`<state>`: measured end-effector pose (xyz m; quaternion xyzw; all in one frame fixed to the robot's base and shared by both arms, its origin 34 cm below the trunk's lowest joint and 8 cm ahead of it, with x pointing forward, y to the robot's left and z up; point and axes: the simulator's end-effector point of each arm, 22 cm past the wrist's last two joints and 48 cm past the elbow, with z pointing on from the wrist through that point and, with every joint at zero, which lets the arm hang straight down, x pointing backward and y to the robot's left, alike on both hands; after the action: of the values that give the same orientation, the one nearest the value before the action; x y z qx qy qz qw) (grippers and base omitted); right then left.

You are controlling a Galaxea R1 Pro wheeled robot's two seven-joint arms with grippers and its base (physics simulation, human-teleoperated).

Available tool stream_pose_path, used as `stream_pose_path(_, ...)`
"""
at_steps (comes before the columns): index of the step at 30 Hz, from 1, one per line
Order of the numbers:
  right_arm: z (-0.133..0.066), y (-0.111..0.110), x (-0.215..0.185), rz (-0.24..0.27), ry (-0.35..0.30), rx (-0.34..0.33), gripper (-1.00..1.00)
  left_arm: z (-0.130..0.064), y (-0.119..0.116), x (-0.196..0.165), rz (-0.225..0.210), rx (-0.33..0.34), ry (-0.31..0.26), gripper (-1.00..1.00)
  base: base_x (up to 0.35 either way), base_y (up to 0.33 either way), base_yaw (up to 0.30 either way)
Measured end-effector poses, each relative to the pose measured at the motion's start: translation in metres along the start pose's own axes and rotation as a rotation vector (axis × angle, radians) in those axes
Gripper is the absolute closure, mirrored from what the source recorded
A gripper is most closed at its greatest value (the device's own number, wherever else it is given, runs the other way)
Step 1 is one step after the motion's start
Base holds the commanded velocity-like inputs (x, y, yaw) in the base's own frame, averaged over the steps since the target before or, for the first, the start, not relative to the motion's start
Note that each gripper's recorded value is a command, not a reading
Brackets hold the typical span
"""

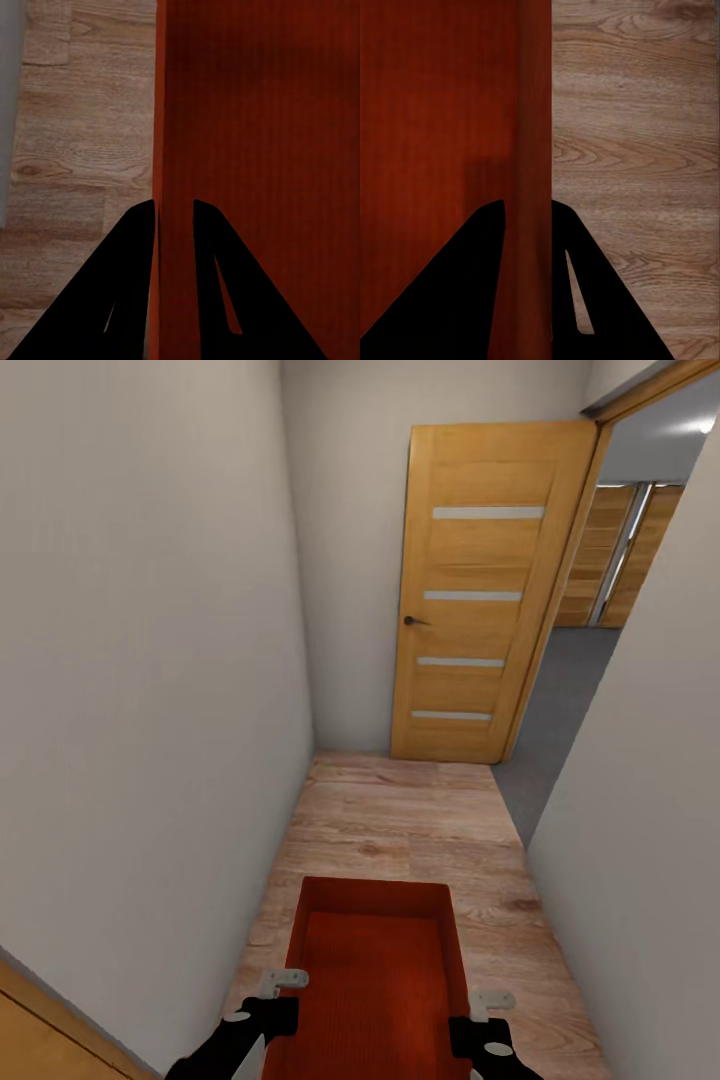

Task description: Move the two storage containers from the living room to the garage. In the garage, place one container on the floor and stack the other container on top of it (either order is fine).

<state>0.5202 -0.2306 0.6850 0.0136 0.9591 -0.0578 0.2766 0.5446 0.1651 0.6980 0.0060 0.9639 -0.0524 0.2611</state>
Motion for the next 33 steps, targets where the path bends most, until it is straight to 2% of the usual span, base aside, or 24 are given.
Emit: stream_pose_path(33,0.0,-0.0006,0.0016,-0.002,0.004,0.001,1.0,0.0002,-0.0005,0.0023,-0.002,0.001,0.004,1.0,0.323,0.0,0.0)
